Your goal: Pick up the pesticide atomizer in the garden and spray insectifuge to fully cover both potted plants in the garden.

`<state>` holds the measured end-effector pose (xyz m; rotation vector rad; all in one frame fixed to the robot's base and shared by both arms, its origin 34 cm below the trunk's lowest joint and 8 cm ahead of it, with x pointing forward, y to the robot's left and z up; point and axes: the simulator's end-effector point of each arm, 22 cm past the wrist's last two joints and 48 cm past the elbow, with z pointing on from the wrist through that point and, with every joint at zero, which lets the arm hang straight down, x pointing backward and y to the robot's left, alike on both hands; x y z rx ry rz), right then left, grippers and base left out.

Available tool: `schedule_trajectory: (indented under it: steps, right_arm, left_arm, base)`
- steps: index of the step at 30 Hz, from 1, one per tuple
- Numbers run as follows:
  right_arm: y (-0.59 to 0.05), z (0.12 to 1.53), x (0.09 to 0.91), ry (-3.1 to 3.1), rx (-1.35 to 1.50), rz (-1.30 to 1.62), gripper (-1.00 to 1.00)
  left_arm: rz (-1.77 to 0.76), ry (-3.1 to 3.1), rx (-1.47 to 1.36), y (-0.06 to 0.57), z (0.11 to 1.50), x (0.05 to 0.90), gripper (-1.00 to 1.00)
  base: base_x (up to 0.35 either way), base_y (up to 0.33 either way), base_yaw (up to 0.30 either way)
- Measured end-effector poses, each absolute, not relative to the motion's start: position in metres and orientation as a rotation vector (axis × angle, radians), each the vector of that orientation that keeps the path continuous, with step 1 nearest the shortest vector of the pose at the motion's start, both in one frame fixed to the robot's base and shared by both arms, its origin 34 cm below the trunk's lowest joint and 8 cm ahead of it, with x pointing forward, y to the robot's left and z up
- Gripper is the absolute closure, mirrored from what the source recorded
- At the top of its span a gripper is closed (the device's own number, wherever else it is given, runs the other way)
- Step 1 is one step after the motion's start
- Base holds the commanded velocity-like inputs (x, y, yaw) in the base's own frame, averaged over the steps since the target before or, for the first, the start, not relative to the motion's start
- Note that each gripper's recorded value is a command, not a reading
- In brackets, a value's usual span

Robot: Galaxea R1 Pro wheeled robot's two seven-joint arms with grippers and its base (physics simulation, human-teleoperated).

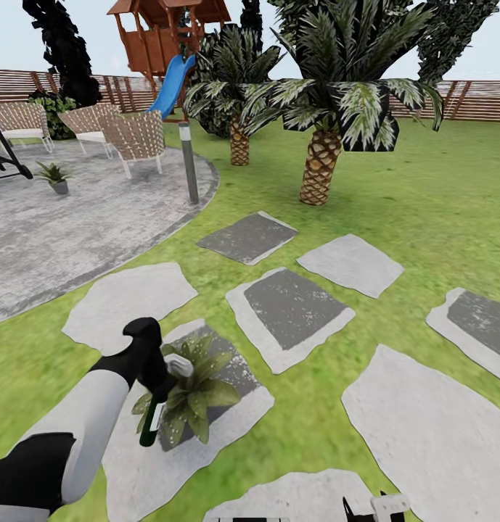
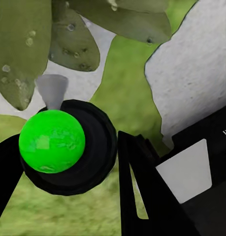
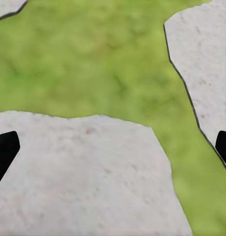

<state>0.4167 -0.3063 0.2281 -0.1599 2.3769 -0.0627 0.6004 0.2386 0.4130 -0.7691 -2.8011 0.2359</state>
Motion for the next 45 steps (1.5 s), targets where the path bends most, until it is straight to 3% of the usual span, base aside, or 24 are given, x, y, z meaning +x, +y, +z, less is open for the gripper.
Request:
schedule_trajectory:
  steps: [8,16,23,45]
  right_arm:
    - [-0.307,0.228,0.417,2.376,-0.161,-0.062,-1.0]
    - [-0.307,0.228,0.417,2.375,-0.161,-0.063,-1.0]
    - [-0.307,0.228,0.417,2.376,-0.161,-0.063,-1.0]
    - [-0.306,0.228,0.417,2.375,-0.16,-0.062,-1.0]
  left_arm:
    - [0.203,-2.75,-0.78,0.245,0.416,0.592,1.0]
    - [-0.111,-2.729,-0.832,0.292,0.439,0.62,1.0]
    - [-0.121,-2.72,-0.837,0.293,0.438,0.618,1.0]
    - [-0.087,-2.662,-0.831,0.291,0.416,0.588,1.0]
  base:
    - [0.0,0.0,0.0]
    - [0.059,0.0,0.0]
    - [0.228,0.0,0.0]
    - [0.003,0.0,0.045]
